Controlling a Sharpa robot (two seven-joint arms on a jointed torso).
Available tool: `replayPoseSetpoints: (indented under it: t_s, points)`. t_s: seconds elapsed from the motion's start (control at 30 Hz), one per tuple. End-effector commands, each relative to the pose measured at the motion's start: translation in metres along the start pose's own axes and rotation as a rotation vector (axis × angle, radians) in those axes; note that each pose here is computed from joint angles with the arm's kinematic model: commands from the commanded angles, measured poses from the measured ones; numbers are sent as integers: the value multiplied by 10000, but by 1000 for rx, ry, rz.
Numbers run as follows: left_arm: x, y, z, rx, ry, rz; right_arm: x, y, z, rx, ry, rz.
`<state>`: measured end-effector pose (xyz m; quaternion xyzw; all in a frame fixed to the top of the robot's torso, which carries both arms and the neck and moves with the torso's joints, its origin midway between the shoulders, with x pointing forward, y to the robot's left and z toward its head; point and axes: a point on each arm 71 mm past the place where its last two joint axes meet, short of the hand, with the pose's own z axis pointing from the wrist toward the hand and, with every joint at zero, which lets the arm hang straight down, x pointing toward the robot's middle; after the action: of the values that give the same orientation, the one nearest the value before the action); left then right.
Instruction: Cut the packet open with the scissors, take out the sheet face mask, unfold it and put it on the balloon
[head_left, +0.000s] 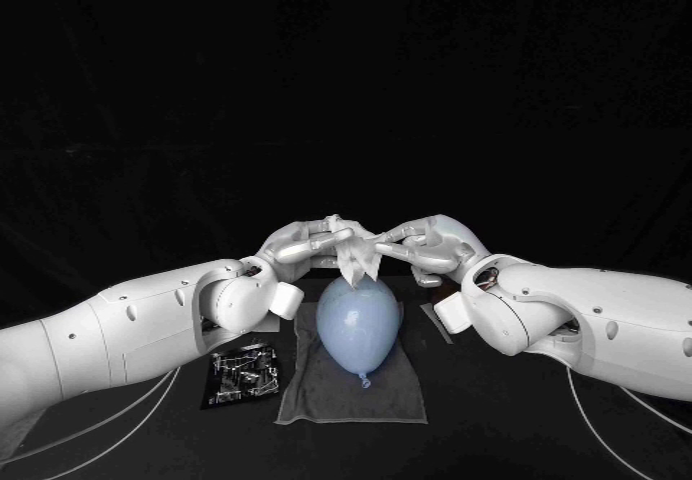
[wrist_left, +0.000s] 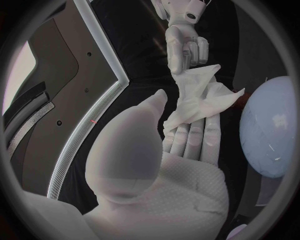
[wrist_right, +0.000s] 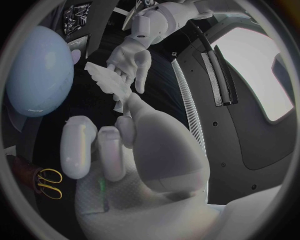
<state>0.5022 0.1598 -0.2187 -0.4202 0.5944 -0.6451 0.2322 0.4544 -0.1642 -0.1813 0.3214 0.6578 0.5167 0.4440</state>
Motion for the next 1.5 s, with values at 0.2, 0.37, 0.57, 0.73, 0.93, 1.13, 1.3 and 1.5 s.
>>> replayPoseSetpoints:
  t_s: [0.2, 0.37, 0.57, 0.73, 0.93, 1.13, 1.3, 1.5]
  points:
    - [10, -30, 13, 37, -19, -2, -29, -72, 29, 87, 16, -54]
    - [17, -30, 15, 38, -14, -8, 13, -105, 48, 130, 71, -66]
    - [24, -28, 15, 36, -8, -12, 31, -121, 63, 149, 92, -67]
    - [31, -25, 16, 31, 0, -16, 30, -130, 78, 157, 89, -55]
    - [32, -21, 14, 25, 3, -17, 30, -129, 97, 157, 74, -40]
    - [52, -17, 13, 21, 14, -22, -12, -140, 149, 158, 18, -18]
    - [78, -15, 11, 18, 25, -27, -40, -138, 187, 149, -32, -1]
    - [91, -15, 8, 19, 30, -29, -26, -156, 220, 167, -22, 7]
